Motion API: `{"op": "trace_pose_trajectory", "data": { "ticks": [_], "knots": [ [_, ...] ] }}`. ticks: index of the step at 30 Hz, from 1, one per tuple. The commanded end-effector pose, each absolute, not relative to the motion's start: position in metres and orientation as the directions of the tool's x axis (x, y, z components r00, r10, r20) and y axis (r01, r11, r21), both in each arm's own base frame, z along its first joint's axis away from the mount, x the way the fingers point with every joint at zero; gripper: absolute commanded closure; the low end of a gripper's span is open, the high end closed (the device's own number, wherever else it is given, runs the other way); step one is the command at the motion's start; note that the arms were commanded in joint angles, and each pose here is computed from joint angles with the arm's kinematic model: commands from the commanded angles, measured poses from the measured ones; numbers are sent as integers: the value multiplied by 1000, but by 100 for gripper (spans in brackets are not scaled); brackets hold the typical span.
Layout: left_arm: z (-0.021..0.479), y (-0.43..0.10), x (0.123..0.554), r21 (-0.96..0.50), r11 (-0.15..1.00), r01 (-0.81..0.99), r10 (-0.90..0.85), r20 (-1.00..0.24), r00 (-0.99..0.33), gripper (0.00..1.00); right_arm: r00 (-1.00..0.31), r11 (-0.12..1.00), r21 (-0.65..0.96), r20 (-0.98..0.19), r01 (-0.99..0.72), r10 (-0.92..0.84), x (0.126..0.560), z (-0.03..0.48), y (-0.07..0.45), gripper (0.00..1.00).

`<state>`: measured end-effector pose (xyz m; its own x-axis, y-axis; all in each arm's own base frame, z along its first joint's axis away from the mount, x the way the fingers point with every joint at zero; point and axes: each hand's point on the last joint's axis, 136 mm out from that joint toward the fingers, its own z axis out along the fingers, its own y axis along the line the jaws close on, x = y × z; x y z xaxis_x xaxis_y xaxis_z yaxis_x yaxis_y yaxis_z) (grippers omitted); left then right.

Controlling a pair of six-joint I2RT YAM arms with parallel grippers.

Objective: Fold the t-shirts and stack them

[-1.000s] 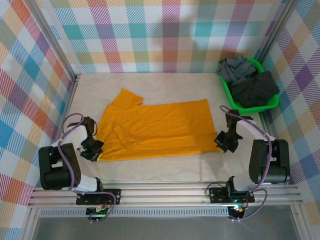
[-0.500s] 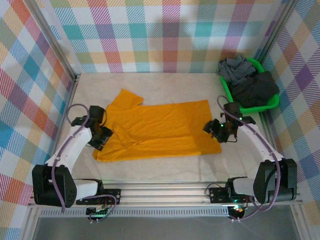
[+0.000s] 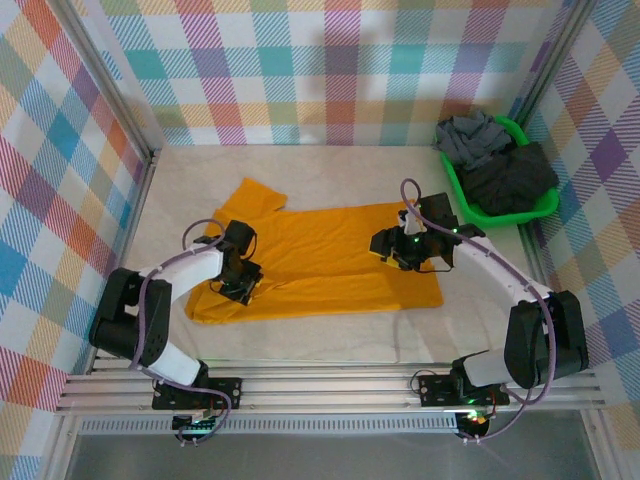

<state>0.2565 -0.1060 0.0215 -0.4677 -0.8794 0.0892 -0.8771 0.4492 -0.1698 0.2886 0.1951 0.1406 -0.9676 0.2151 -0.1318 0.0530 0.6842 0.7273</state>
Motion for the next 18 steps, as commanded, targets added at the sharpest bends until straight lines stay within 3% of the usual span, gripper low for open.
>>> {"op": "trace_pose_trajectory", "data": {
  "ticks": [1, 5, 8, 18],
  "knots": [
    [28, -114, 269, -197, 448, -872, -878, 88, -471, 72, -969, 676, 736, -150, 23, 197, 291, 151, 199, 47],
    [42, -116, 285, -223, 476, -851, -866, 49, -497, 93, -967, 678, 734, -148, 31, 205, 293, 150, 199, 49],
    [50, -122, 295, -207, 528, -824, -839, 28, -544, 99, -967, 683, 729, -144, 39, 209, 294, 149, 199, 49],
    [46, -135, 300, -8, 683, -730, -727, 77, -682, 100, -968, 686, 726, -134, 49, 210, 298, 148, 199, 50]
  ]
}}
